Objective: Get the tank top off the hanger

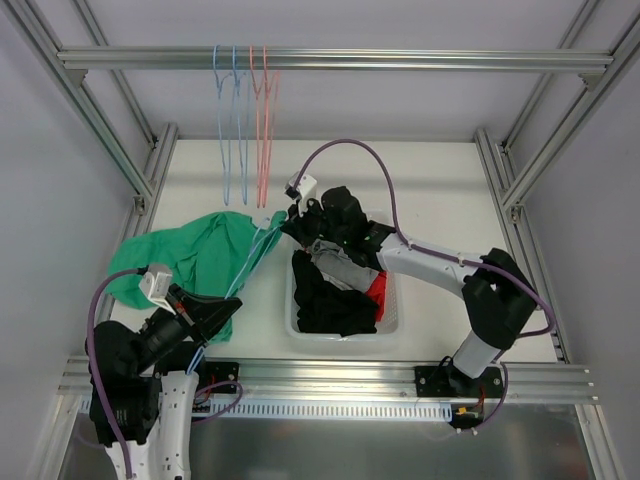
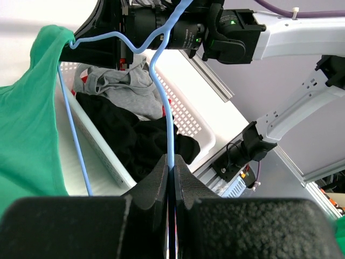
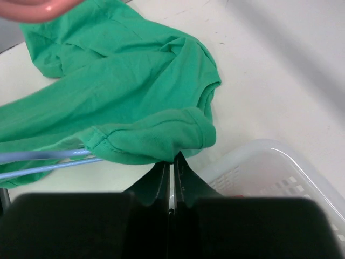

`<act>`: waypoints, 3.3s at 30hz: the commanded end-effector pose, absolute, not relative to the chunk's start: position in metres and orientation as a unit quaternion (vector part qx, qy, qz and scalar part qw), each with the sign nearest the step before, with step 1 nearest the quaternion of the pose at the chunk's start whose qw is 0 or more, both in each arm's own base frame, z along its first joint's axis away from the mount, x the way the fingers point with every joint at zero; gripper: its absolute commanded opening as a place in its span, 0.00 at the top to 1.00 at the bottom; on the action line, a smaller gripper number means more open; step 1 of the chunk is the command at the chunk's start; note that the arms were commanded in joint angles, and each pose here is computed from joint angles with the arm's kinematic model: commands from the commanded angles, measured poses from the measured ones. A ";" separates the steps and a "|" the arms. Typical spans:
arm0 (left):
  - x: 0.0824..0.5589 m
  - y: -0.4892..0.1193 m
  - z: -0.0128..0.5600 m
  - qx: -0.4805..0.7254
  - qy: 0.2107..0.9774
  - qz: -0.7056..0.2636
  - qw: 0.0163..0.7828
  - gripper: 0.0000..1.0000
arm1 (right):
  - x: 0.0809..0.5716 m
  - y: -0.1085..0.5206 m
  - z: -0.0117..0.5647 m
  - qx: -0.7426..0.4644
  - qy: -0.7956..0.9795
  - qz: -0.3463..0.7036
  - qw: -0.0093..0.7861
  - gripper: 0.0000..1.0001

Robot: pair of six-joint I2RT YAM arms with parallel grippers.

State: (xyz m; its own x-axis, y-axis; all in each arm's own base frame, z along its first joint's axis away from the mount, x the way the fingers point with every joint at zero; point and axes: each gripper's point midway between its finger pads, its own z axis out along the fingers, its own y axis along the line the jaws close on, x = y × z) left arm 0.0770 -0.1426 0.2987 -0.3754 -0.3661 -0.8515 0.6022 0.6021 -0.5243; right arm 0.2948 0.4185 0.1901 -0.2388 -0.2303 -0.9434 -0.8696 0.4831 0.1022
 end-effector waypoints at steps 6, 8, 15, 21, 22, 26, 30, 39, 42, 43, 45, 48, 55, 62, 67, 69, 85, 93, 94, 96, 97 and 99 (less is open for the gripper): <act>0.064 -0.142 0.335 0.117 0.681 -0.418 0.590 1.00 | 0.304 0.398 0.274 -0.342 0.661 0.323 0.584 1.00; 0.061 -0.142 0.345 0.124 0.676 -0.414 0.596 1.00 | 0.311 0.388 0.287 -0.329 0.663 0.315 0.594 1.00; 0.060 -0.142 0.365 0.143 0.671 -0.404 0.605 1.00 | 0.336 0.358 0.344 -0.262 0.664 0.334 0.615 1.00; 0.064 -0.137 0.389 0.147 0.657 -0.379 0.635 1.00 | 0.330 0.372 0.367 -0.292 0.671 0.376 0.568 1.00; 0.062 -0.135 0.397 0.144 0.648 -0.371 0.650 1.00 | 0.324 0.377 0.367 -0.299 0.667 0.392 0.559 1.00; 0.059 -0.117 0.447 0.092 0.571 -0.344 0.740 1.00 | 0.285 0.396 0.358 -0.332 0.647 0.448 0.520 1.00; 0.082 -0.113 0.498 0.079 0.501 -0.373 0.777 1.00 | 0.239 0.414 0.357 -0.362 0.629 0.478 0.495 1.00; 0.155 -0.094 0.534 0.065 0.344 -0.420 0.837 1.00 | 0.172 0.430 0.354 -0.385 0.603 0.521 0.467 1.00; 0.156 -0.096 0.546 0.085 0.318 -0.420 0.845 1.00 | 0.178 0.421 0.352 -0.363 0.616 0.499 0.490 1.00; 0.151 -0.105 0.551 0.117 0.325 -0.420 0.839 1.00 | 0.184 0.416 0.345 -0.351 0.628 0.484 0.498 1.00; 0.153 -0.111 0.543 0.134 0.352 -0.412 0.830 1.00 | 0.202 0.396 0.357 -0.316 0.636 0.453 0.539 1.00; 0.154 -0.107 0.521 0.120 0.393 -0.381 0.828 1.00 | 0.227 0.371 0.370 -0.280 0.643 0.428 0.570 1.00; 0.127 -0.088 0.462 0.086 0.492 -0.271 0.823 1.00 | 0.257 0.359 0.405 -0.285 0.646 0.403 0.582 1.00; 0.105 -0.084 0.393 0.095 0.585 -0.220 0.775 1.00 | 0.283 0.353 0.450 -0.270 0.639 0.380 0.612 1.00; 0.084 -0.085 0.360 0.116 0.621 -0.208 0.747 1.00 | 0.322 0.347 0.465 -0.241 0.649 0.350 0.631 1.00; 0.072 -0.088 0.358 0.122 0.620 -0.222 0.743 1.00 | 0.340 0.356 0.451 -0.243 0.665 0.345 0.617 1.00; 0.029 -0.070 0.438 0.078 0.541 -0.196 0.814 1.00 | 0.326 0.396 0.401 -0.273 0.683 0.430 0.523 1.00; 0.062 -0.088 0.519 0.096 0.365 -0.304 0.875 1.00 | 0.247 0.437 0.387 -0.339 0.644 0.534 0.430 1.00; 0.085 -0.089 0.518 0.091 0.366 -0.316 0.871 1.00 | 0.236 0.434 0.394 -0.348 0.634 0.534 0.438 1.00; 0.100 -0.086 0.542 0.094 0.320 -0.316 0.888 1.00 | 0.212 0.438 0.375 -0.367 0.635 0.530 0.426 1.00; 0.107 -0.085 0.547 0.095 0.309 -0.318 0.891 1.00 | 0.204 0.437 0.371 -0.373 0.634 0.527 0.425 1.00; 0.114 -0.083 0.559 0.091 0.276 -0.326 0.900 1.00 | 0.179 0.435 0.357 -0.387 0.636 0.522 0.416 1.00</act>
State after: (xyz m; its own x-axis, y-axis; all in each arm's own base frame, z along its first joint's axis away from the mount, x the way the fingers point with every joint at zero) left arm 0.1523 -0.0851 0.4880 0.4138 -0.4550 -0.7885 0.5668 0.8065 -0.1679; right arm 0.2127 0.4432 0.3203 -0.4544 -0.1195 -0.8828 -0.8760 0.2401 0.4184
